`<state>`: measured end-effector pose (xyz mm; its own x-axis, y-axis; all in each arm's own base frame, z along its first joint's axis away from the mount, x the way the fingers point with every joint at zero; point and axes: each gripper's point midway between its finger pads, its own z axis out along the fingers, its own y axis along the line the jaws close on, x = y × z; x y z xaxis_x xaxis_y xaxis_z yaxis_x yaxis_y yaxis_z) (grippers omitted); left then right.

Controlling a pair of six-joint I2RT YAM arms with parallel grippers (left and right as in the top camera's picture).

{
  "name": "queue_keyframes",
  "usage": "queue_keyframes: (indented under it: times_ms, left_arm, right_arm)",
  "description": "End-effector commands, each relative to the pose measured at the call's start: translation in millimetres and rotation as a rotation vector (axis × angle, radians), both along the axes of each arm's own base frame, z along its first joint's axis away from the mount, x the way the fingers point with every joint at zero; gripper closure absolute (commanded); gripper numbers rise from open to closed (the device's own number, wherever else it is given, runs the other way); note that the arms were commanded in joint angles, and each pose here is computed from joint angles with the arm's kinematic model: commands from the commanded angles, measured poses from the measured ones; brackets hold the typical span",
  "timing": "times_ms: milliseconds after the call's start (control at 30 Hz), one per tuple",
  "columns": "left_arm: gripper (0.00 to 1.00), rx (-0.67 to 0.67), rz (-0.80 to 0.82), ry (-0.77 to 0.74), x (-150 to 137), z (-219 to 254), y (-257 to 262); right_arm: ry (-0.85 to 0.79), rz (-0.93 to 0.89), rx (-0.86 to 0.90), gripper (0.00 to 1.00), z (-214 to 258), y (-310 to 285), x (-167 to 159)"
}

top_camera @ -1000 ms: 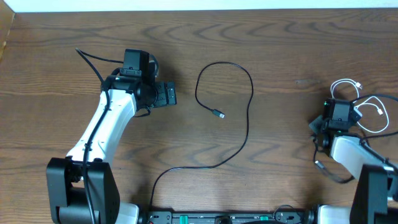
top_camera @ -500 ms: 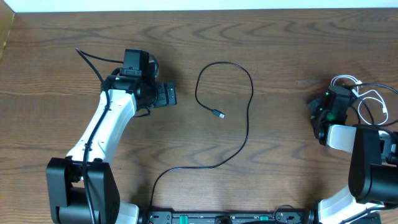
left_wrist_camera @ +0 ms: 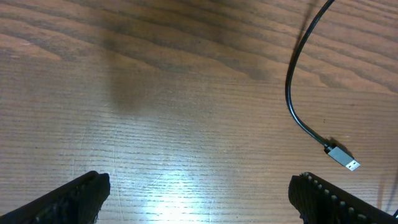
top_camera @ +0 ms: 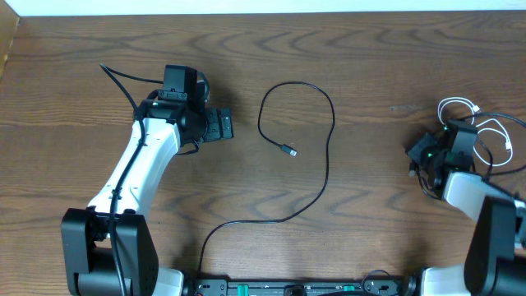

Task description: Untangle cables

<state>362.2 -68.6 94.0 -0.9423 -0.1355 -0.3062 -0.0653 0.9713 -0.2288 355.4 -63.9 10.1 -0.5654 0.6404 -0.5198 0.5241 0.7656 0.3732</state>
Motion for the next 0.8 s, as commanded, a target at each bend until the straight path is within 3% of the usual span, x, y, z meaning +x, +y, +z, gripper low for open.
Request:
queue_keyframes:
  times_ms: [0, 167, 300, 767]
  left_arm:
    - [0.02, -0.011, -0.002, -0.001, 1, 1, -2]
    - [0.02, -0.011, -0.002, -0.001, 1, 1, -2]
    - [0.02, -0.011, -0.002, -0.001, 1, 1, -2]
    - [0.02, -0.011, -0.002, -0.001, 1, 1, -2]
  right_arm:
    - [-0.069, 0.044, -0.048, 0.88, 30, 0, 2]
    - [-0.060, 0.080, -0.080, 0.67, 33, 1, -1]
    - [-0.035, 0.111, -0.104, 0.59, 30, 1, -5]
    - [0.143, 0.172, -0.108, 0.53, 37, 2, -18]
